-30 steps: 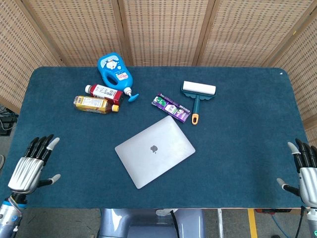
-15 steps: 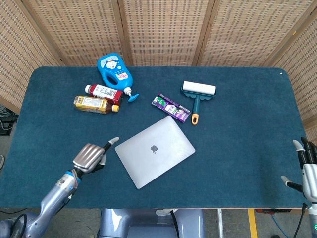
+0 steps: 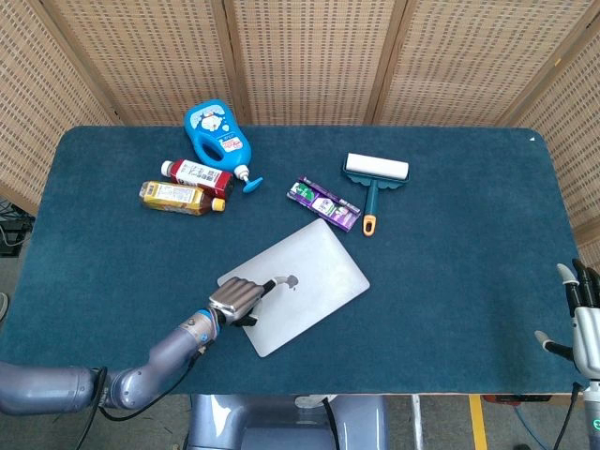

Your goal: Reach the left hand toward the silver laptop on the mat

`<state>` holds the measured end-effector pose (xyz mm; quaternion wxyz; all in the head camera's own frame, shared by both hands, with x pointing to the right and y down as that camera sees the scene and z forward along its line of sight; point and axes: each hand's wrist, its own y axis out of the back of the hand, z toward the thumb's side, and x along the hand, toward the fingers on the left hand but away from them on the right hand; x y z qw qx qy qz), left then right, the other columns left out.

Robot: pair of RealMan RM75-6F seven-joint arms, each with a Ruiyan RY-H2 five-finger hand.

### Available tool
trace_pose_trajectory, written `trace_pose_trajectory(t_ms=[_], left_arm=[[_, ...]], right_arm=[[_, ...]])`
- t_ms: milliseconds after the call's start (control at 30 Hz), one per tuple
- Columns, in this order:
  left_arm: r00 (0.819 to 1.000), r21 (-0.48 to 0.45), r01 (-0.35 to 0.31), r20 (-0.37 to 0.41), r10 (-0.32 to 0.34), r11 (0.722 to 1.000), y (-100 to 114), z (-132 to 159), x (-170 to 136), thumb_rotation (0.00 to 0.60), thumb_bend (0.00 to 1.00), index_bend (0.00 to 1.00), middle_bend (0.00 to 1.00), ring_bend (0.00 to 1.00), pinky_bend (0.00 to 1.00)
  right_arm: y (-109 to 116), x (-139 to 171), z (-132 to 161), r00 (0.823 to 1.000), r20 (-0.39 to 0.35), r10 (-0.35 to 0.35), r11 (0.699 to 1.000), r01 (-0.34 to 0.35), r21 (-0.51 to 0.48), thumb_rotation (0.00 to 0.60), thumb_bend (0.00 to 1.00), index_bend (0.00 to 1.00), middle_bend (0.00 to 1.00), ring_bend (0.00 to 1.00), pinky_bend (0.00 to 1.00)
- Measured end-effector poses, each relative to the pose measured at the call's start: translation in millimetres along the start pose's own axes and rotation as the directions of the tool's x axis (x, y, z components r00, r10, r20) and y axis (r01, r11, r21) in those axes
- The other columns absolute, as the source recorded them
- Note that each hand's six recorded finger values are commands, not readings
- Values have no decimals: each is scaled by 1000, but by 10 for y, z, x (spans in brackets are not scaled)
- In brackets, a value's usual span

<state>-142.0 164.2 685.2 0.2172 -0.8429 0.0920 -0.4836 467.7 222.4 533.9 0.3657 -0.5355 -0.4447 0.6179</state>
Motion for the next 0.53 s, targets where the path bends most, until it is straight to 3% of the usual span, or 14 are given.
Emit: trace_pose_trajectory(t_ms=[533], left_arm=[[994, 0, 63, -87, -63, 998, -53, 130, 194, 600, 982, 0, 957, 1000, 1000]], right_arm=[[9, 5, -17, 1000, 4, -1, 1000, 1, -5, 600, 0, 57, 0, 0, 0]])
